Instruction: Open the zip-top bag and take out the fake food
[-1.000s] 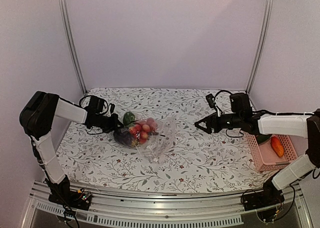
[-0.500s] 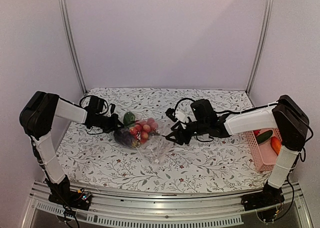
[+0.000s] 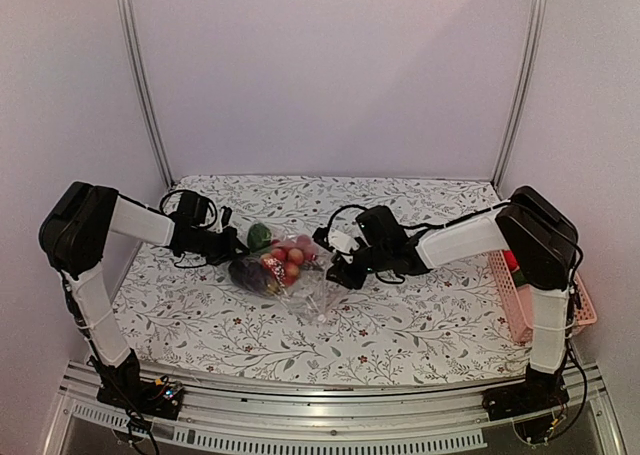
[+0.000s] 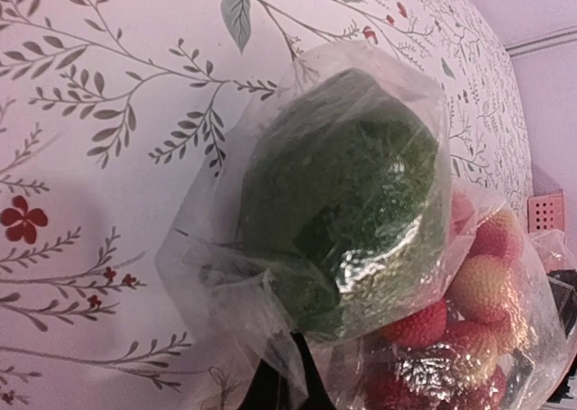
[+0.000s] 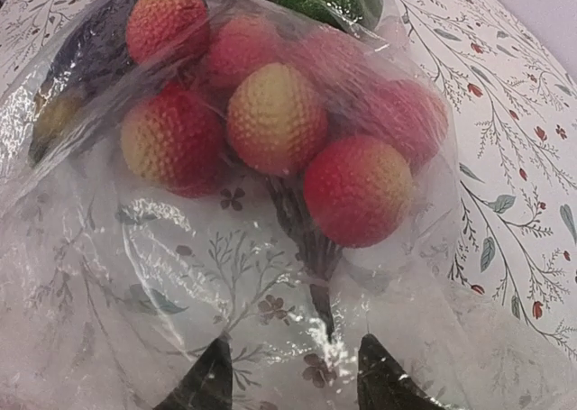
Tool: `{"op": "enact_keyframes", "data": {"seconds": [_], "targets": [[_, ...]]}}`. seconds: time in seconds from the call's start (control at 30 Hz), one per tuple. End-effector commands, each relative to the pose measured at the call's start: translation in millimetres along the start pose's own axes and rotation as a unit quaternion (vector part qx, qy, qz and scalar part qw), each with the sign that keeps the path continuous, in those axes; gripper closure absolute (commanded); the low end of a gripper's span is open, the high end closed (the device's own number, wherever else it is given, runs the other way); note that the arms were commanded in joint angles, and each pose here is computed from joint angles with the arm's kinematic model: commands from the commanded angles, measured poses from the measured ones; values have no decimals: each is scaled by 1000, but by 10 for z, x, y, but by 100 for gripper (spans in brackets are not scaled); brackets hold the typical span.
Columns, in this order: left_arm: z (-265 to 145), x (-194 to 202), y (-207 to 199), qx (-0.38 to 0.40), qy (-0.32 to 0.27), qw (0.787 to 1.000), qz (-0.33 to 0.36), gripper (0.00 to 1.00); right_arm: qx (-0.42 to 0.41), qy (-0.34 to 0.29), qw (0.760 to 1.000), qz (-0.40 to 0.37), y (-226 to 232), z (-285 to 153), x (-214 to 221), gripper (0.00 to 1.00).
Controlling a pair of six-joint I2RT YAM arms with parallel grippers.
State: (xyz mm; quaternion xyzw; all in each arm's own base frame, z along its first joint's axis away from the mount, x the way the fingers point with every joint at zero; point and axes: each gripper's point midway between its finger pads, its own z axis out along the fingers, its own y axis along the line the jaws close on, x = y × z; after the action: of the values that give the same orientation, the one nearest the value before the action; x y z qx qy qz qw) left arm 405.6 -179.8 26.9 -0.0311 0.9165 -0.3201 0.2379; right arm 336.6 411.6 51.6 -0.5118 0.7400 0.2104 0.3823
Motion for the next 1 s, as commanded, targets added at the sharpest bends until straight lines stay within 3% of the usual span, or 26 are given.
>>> {"op": "enact_keyframes", "data": {"seconds": [0.0, 0.57, 0.8, 0.97], "targets": [[58, 22, -4, 2, 12, 1000, 5, 100, 10, 14, 1000, -25, -47, 169, 29, 54], [112, 30, -79, 5, 20, 1000, 12, 100, -5, 46, 999, -4, -114, 674, 119, 55], [95, 23, -38, -8, 14, 1000, 10, 100, -27, 60, 998, 14, -6, 620, 228, 86], [110, 12, 21, -21, 8, 1000, -1, 100, -23, 50, 998, 29, 18, 378, 113, 99]]}}
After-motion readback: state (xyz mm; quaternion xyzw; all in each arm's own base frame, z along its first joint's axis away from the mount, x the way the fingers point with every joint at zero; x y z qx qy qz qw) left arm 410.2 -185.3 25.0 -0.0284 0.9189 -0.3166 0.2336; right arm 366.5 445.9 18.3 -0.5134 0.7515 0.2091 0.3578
